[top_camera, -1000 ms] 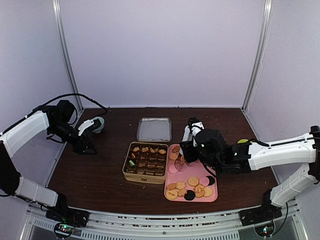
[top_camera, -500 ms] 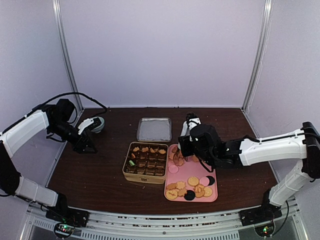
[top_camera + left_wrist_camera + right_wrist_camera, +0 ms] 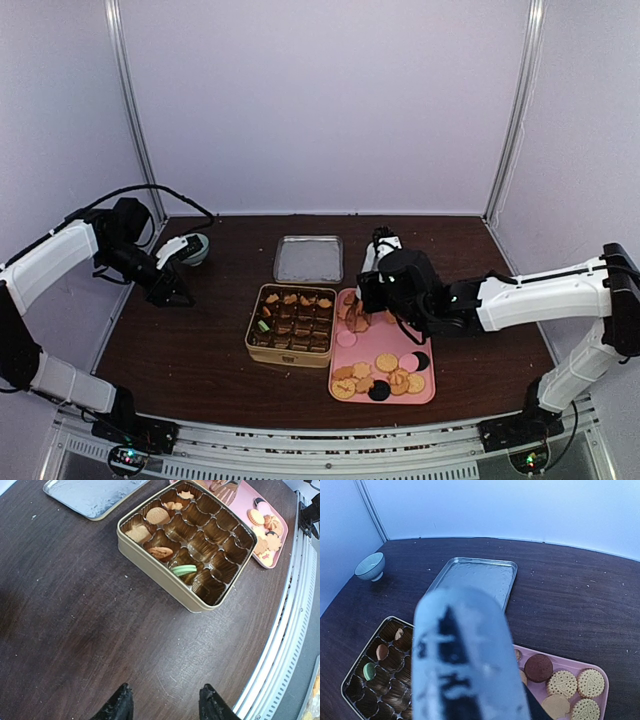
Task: Pack the cookies
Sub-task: Pick up the fake cookies from the plate, then place the fake cookies in the empty pocket of the box.
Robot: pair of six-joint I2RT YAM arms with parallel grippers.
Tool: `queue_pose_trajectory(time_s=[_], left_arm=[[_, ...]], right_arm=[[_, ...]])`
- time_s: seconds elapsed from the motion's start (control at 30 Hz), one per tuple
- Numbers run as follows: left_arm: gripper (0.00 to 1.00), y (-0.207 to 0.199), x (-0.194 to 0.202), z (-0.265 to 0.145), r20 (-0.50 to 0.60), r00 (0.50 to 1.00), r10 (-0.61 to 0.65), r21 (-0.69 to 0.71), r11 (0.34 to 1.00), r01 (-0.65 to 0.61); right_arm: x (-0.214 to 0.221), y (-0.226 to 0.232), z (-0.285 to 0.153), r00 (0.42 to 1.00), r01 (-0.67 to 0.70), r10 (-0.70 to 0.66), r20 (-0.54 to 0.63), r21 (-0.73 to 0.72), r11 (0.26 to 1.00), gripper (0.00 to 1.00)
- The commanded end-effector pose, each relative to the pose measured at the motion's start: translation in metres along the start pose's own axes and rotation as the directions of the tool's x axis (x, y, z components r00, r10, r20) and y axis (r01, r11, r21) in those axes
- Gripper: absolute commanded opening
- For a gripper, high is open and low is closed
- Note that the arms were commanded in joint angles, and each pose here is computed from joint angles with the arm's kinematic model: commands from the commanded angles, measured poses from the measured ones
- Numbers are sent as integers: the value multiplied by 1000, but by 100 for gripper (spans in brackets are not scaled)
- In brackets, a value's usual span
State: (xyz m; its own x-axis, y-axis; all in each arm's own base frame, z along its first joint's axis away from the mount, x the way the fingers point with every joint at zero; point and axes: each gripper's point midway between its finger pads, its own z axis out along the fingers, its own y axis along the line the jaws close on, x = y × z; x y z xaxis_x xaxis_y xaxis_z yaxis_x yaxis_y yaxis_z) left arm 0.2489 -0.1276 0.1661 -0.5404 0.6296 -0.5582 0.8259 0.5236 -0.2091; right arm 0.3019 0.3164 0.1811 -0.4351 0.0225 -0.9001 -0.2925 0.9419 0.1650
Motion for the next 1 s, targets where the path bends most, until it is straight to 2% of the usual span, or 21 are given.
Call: queue_pose_trajectory(time_s=[0.0,0.27,0.43,0.57,0.77,0.97], left_arm=[[48,1,-5,-3,14,1000,-6,11,1000,6],[48,4,-4,-2,3,1000,-11,4,1000,11],[48,8,-1,-2,12,1000,-29,1,1000,29],[48,13,1,-3,16,999,-52,-3,999,52],[50,15,2,-9,24,998,-59,-18,998,60],[50,15,1,-11,28,998,-56,-23,998,57]], right_arm=[[-31,-3,-14,997,-42,42,71,-3,999,22],[-84,8,-43,986,-36,44,160,-54,998,22],[-111,45,-48,981,-12,40,190,-144,990,23],[-127,94,-38,981,17,29,192,-236,972,23],[-115,156,-3,989,61,-12,149,-328,943,24],[-90,177,24,995,66,-33,98,-350,934,25]])
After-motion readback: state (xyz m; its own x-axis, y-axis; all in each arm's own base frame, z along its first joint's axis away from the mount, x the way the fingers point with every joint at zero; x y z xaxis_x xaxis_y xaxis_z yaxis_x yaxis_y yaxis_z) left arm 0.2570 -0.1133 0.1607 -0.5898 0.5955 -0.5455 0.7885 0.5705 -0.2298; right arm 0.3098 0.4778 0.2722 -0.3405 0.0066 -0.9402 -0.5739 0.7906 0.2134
